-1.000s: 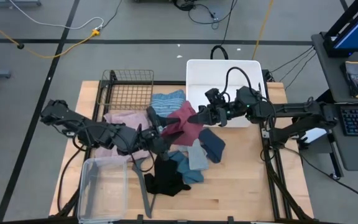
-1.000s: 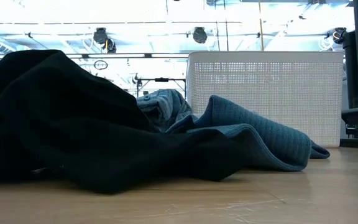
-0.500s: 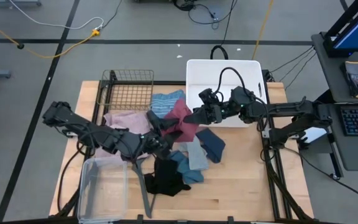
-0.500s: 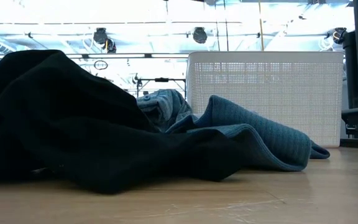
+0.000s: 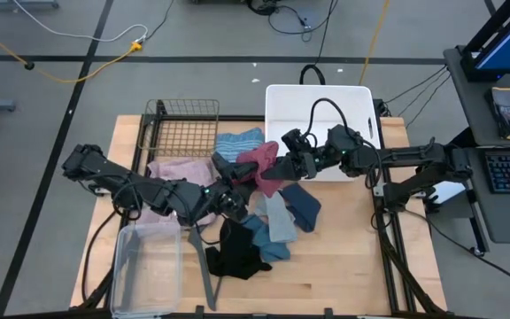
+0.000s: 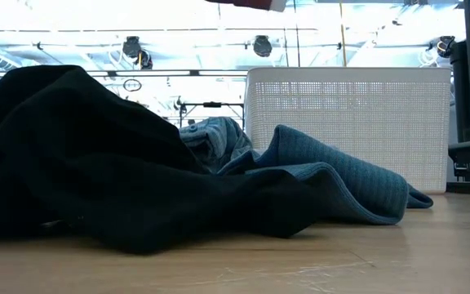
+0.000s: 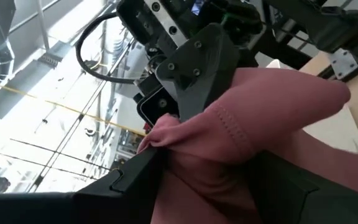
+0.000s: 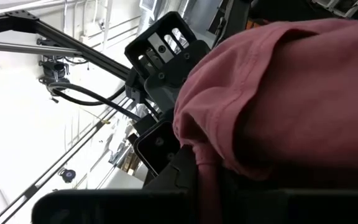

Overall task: Pick & Place Cloths
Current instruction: Put the red undergarment into the gold wire basket

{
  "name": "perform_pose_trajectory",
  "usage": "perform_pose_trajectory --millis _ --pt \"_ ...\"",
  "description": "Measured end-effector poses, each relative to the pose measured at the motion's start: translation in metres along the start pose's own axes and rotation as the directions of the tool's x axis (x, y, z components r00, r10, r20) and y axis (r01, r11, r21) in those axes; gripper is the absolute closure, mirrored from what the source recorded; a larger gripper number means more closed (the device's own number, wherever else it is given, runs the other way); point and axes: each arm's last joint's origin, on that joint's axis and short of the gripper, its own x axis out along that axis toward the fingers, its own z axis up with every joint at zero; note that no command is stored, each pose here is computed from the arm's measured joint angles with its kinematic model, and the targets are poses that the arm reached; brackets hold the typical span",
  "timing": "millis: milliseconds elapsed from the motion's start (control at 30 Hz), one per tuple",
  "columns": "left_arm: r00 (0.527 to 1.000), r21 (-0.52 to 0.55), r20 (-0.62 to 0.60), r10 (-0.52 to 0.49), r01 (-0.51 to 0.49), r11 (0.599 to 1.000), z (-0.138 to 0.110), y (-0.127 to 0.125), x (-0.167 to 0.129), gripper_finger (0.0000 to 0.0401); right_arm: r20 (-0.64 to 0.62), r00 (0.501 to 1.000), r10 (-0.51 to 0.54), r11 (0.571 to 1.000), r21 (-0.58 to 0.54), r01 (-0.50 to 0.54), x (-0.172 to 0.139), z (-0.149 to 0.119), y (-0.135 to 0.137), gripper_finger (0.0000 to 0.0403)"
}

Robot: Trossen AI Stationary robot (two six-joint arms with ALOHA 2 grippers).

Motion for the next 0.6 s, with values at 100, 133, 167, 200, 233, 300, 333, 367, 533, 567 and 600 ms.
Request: perform_pose_trajectory --millis 100,133,167,200,233,300,333,367,533,567,600 --pt "1.0 0.032 -0.004 0.0 0.0 0.999 -0.0002 -0.0016 0.0017 0.0176 -0.004 1.0 -0.002 1.0 0.002 0.002 0.0 -0.0002 -0.0003 0.0395" --pt "1.0 0.04 -0.004 0.0 0.0 0.999 -0.0002 -0.0018 0.0019 0.0176 -0.004 1.0 -0.003 1.0 0.003 0.003 0.0 -0.0002 -0.0004 0.0395" --pt "1.0 0.047 -0.005 0.0 0.0 0.999 -0.0004 -0.002 0.0023 0.0176 -0.005 1.0 -0.005 1.0 0.003 0.005 0.0 -0.0003 -0.0006 0.0395" --pt "1.0 0.051 -0.008 0.0 0.0 0.999 -0.0007 -0.0032 0.0038 0.0179 -0.005 1.0 -0.005 1.0 0.004 0.005 0.0 -0.0003 -0.0006 0.0395" --pt "1.0 0.053 -0.011 0.001 0.0 0.999 -0.001 -0.0039 0.0049 0.0184 -0.006 1.0 -0.006 1.0 0.004 0.006 0.0 -0.0004 -0.0007 0.0395" --pt "1.0 0.053 -0.015 -0.002 0.003 0.999 -0.0013 -0.0055 0.0059 0.0204 -0.007 1.0 -0.01 1.0 0.007 0.01 -0.0001 -0.0004 -0.0012 0.0395" --pt "1.0 0.053 -0.016 -0.002 0.003 0.999 -0.0014 -0.0055 0.0059 0.0219 -0.008 1.0 -0.01 1.0 0.007 0.01 0.0 -0.0005 -0.0013 0.0395" --pt "1.0 0.052 -0.016 -0.002 0.003 0.999 -0.0014 -0.0054 0.0058 0.0235 -0.007 1.0 -0.008 1.0 0.006 0.008 0.0 -0.0004 -0.001 0.0395" --pt "1.0 0.048 -0.025 0.002 0.0 0.999 -0.0017 -0.0054 0.0058 0.0341 -0.007 1.0 -0.003 1.0 0.003 0.003 -0.0001 -0.0003 -0.0005 0.0393" --pt "1.0 0.048 -0.029 0.004 -0.002 0.999 -0.0018 -0.0052 0.0057 0.0364 -0.007 1.0 -0.003 1.0 0.003 0.003 -0.0002 -0.0002 -0.0003 0.0389" --pt "0.999 0.047 -0.035 0.006 -0.004 0.999 -0.0018 -0.0053 0.0055 0.0378 -0.007 1.0 -0.003 1.0 0.003 0.003 -0.0002 -0.0002 -0.0003 0.0383"
